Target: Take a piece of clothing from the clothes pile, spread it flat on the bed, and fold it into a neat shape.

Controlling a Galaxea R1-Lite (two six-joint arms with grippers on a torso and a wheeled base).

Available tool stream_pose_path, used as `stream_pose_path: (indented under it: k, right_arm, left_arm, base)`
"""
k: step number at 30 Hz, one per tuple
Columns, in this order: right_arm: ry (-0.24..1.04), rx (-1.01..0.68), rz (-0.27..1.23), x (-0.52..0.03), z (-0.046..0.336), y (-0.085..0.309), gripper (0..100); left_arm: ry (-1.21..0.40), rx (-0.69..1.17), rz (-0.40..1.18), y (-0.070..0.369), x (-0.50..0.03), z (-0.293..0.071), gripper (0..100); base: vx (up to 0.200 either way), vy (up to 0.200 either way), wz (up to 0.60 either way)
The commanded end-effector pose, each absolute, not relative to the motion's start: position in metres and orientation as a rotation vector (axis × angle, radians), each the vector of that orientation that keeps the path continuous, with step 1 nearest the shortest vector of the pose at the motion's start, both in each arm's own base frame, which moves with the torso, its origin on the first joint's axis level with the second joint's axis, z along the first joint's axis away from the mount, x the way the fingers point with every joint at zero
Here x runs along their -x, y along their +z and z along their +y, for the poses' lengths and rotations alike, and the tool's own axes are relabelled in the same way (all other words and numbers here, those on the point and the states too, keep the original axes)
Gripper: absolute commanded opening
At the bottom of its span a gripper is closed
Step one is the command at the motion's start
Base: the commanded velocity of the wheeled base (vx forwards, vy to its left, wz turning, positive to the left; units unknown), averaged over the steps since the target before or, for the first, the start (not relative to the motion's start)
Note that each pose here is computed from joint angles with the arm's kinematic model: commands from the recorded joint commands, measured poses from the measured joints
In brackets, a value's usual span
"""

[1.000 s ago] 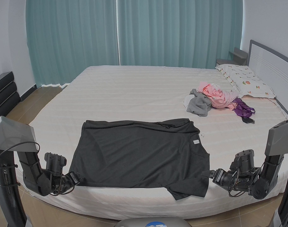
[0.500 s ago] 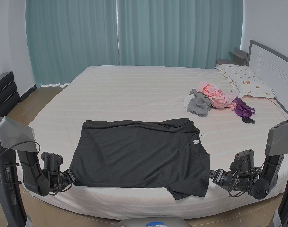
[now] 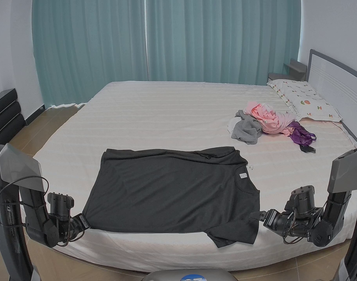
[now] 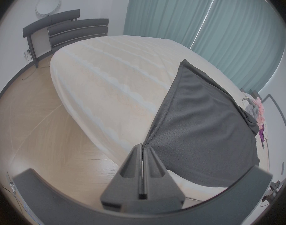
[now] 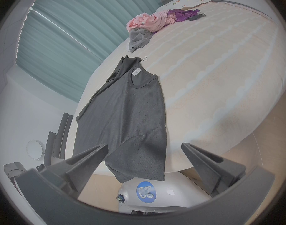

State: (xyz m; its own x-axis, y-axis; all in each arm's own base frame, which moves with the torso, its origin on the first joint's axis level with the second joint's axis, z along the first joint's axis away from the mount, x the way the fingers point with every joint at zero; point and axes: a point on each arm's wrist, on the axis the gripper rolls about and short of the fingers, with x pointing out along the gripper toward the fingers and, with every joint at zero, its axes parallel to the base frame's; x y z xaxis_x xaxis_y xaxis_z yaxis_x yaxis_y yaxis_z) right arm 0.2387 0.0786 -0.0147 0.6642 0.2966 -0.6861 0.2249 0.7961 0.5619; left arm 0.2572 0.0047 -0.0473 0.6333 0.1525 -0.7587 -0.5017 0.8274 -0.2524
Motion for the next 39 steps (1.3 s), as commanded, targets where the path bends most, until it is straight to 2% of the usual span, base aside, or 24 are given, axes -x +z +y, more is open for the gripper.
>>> stream_pose_path:
  k: [1, 12, 22, 23, 32, 39]
  right_arm:
    - [0.033, -0.662, 0.884, -0.239, 0.079, -0.022, 100]
    - [0.022, -0.651, 0.892, -0.255, 0.083, -0.045, 100]
    - [0.033, -0.655, 0.867, -0.270, 0.088, -0.050, 100]
    - [0.034, -0.652, 0.866, -0.271, 0.088, -0.050, 0]
    - [0.039, -0.665, 0.830, -0.280, 0.087, -0.047, 0]
    - [0.036, -0.697, 0.739, -0.300, 0.080, -0.035, 0]
  left_arm:
    - [0.400, 0.463, 0.804, -0.047, -0.256, 0.005, 0]
    - [0.398, 0.471, 0.801, -0.048, -0.257, 0.005, 0]
    - [0.395, 0.476, 0.797, -0.047, -0.258, 0.005, 0]
    - [0.394, 0.477, 0.799, -0.047, -0.258, 0.005, 0]
    - [0.393, 0.476, 0.800, -0.047, -0.258, 0.004, 0]
    - [0.391, 0.479, 0.795, -0.047, -0.259, 0.004, 0]
  base:
    - [0.000, 0.000, 0.00]
    - [0.000, 0.000, 0.00]
    - [0.000, 0.000, 0.00]
    - [0.000, 0.000, 0.00]
    - [0.000, 0.000, 0.00]
    - [0.000, 0.000, 0.00]
